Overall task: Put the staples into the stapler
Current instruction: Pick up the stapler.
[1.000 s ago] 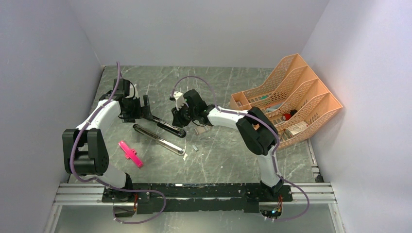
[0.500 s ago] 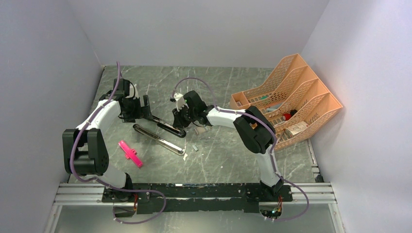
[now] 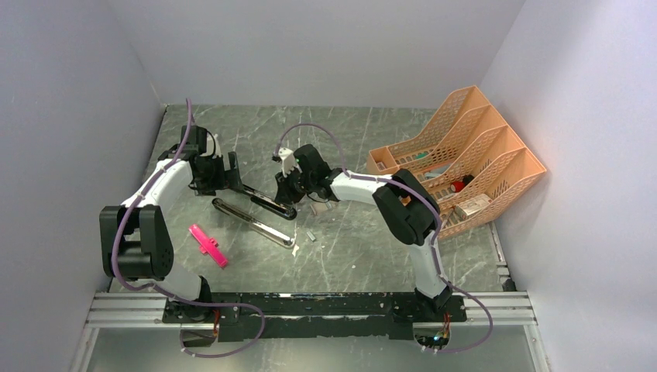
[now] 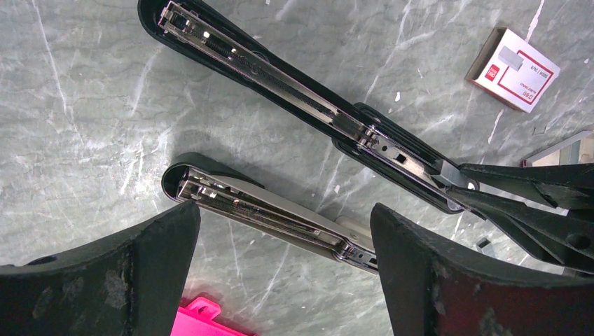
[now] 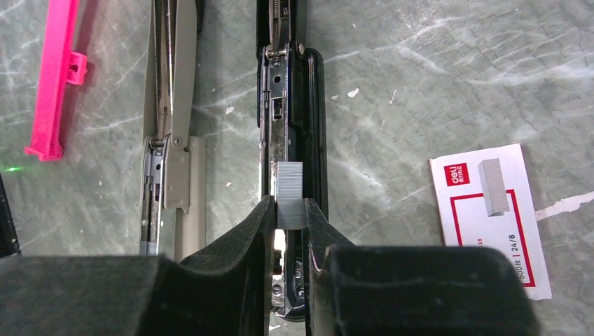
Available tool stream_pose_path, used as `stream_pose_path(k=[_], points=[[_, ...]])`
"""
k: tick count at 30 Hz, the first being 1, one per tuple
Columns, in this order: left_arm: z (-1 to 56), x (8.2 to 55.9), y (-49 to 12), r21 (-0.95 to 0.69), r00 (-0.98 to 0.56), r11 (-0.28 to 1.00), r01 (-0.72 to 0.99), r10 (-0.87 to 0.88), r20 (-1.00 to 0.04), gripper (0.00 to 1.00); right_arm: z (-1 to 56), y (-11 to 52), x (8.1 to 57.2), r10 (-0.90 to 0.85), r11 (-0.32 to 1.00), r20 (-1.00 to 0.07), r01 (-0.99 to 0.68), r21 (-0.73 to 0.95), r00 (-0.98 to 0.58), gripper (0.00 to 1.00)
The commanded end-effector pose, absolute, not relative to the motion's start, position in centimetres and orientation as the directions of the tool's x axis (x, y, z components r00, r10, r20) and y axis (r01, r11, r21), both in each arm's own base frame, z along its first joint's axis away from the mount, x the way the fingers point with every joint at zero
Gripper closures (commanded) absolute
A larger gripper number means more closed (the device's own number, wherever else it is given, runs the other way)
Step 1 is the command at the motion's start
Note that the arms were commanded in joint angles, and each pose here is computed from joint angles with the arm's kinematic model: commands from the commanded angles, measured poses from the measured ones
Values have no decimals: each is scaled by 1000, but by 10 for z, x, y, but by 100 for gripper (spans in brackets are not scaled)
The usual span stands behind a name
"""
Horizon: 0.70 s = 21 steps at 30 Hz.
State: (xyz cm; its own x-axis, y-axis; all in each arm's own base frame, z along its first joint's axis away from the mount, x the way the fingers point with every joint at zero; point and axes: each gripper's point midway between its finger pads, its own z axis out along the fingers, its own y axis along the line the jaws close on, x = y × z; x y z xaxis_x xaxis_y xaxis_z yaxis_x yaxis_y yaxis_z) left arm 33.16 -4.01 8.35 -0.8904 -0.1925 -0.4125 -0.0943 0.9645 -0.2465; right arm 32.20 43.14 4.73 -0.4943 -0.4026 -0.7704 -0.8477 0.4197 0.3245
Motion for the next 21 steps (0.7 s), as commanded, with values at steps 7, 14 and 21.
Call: stream_pose_path(k=[7,14,21], points=[[84,335,-42,-268,-887,960,-79,-190,-420,5,78,434,325,-335,390,-818,-859,332,-469,93],[84,335,-42,-268,-888,960,-78,-189,-420,5,83,434,325,-318,383,-824,-859,340,-468,94],[84,335,-42,-267,-888,960,-79,-189,-419,5,83,431,322,-316,381,-821,-856,349,-476,94]])
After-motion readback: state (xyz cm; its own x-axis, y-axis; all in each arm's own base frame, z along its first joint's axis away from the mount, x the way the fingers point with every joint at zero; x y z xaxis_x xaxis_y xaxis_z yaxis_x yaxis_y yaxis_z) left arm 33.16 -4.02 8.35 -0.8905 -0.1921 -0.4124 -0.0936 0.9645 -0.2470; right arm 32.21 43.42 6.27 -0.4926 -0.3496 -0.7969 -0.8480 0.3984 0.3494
